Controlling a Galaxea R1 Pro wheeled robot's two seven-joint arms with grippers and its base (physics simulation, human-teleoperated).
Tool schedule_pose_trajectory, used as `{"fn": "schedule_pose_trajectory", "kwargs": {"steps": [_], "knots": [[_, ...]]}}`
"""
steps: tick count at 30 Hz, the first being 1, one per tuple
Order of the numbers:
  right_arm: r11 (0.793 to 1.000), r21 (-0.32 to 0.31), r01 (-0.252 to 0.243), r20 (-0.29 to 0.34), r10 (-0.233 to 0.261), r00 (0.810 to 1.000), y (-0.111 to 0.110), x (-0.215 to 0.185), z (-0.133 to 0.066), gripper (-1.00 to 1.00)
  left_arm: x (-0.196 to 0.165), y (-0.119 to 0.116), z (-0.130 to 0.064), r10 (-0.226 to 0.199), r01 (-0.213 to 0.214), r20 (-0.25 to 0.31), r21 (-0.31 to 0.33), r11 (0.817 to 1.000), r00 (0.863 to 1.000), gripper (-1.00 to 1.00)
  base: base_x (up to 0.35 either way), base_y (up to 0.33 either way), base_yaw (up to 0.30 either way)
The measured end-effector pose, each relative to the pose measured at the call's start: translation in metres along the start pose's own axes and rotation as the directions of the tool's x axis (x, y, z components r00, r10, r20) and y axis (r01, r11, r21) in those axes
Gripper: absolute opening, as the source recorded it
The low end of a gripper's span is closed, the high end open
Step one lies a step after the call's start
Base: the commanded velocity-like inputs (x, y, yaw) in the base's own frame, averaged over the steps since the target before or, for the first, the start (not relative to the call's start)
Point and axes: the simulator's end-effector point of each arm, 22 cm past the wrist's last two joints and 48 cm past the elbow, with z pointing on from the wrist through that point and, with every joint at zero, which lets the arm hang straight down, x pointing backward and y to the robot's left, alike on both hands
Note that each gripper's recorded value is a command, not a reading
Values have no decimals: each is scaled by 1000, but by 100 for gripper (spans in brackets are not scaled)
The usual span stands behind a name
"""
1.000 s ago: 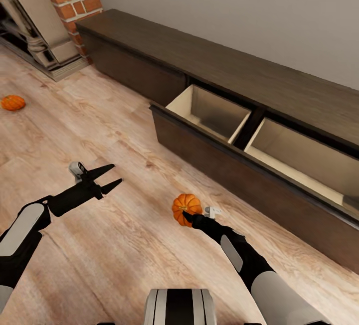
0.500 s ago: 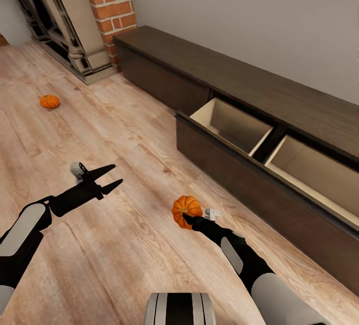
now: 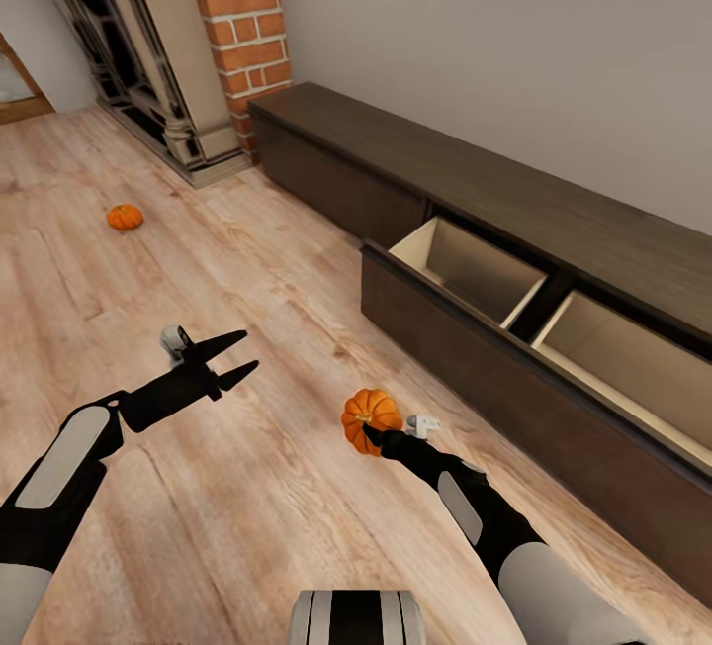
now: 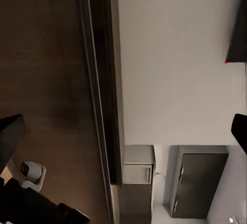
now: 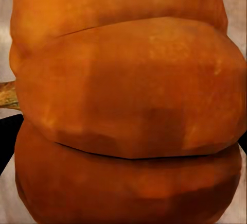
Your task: Place each of the two pumpkins and all three candles from the living room inside a cabinet in the living room (use any cabinet), then make sure every cabinet is closed, and position the cauldron so it is next to a table in the living room.
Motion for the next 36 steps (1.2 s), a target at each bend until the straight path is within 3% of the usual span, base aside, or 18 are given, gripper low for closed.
{"fn": "schedule_pose_trajectory", "kwargs": {"steps": [5,36], "knots": [[1000,-3,8,11,-8,1000,5,-7,-4,-100,5,-11,7,4,-4,-2,14,1000,1000,100,0,0,291],[996,-27,79,102,-76,992,44,-60,-34,-100,7,-91,0,103,-104,10,91,990,995,100,0,0,290]]}}
